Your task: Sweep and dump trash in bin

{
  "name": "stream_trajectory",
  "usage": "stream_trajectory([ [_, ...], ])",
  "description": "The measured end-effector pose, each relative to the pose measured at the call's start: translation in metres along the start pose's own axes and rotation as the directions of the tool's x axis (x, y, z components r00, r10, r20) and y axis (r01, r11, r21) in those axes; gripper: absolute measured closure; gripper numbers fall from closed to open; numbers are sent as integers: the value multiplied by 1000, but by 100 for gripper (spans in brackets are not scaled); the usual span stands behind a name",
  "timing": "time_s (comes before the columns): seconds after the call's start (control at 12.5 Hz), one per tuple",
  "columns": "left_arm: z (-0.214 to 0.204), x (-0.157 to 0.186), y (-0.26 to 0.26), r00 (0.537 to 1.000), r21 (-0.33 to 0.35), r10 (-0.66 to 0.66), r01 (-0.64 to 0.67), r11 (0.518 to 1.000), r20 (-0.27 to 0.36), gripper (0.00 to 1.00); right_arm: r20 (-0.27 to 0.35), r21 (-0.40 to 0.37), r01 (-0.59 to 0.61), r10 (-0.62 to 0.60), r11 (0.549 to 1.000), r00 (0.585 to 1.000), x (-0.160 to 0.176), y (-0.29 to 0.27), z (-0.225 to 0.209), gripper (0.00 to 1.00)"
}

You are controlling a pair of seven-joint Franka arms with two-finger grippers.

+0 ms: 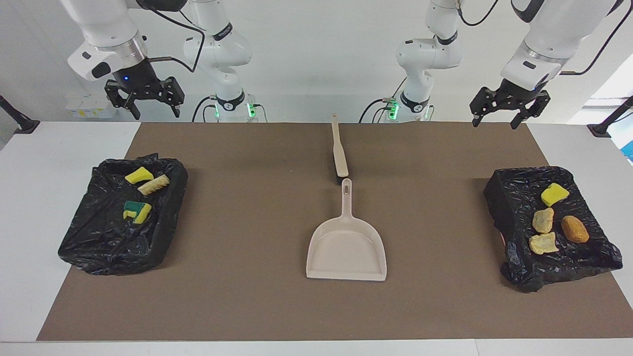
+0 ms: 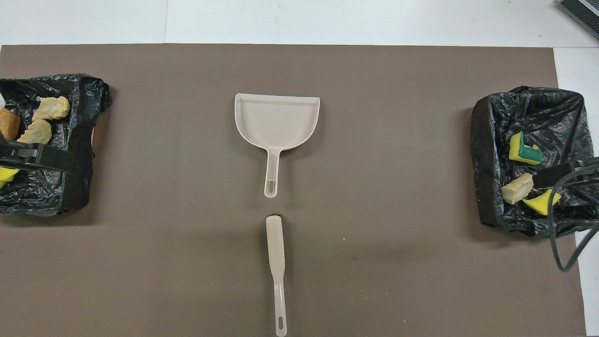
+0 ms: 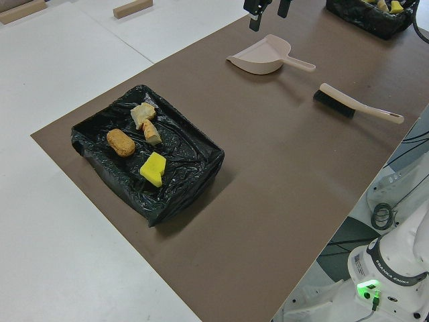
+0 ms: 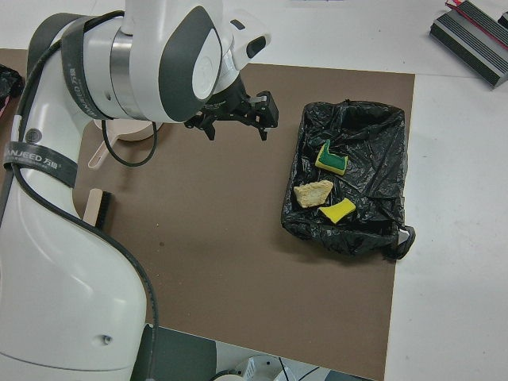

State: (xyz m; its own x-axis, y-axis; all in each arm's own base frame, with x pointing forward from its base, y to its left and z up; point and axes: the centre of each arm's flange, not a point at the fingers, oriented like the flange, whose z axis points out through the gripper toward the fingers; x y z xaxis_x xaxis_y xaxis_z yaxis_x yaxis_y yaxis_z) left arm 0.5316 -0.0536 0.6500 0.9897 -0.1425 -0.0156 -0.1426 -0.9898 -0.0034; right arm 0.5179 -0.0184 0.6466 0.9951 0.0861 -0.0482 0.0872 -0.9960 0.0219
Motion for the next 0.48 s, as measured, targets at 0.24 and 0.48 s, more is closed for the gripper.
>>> stream_trajectory([
  [0.24, 0, 0, 0, 1000, 3, 0, 0, 1000, -1, 0, 0, 0, 0, 0, 1000, 1000, 0, 0, 0, 0],
  [0.48, -1, 0, 0, 1000, 3, 0, 0, 1000, -3, 0, 0, 0, 0, 0, 1000, 1000, 0, 0, 0, 0],
])
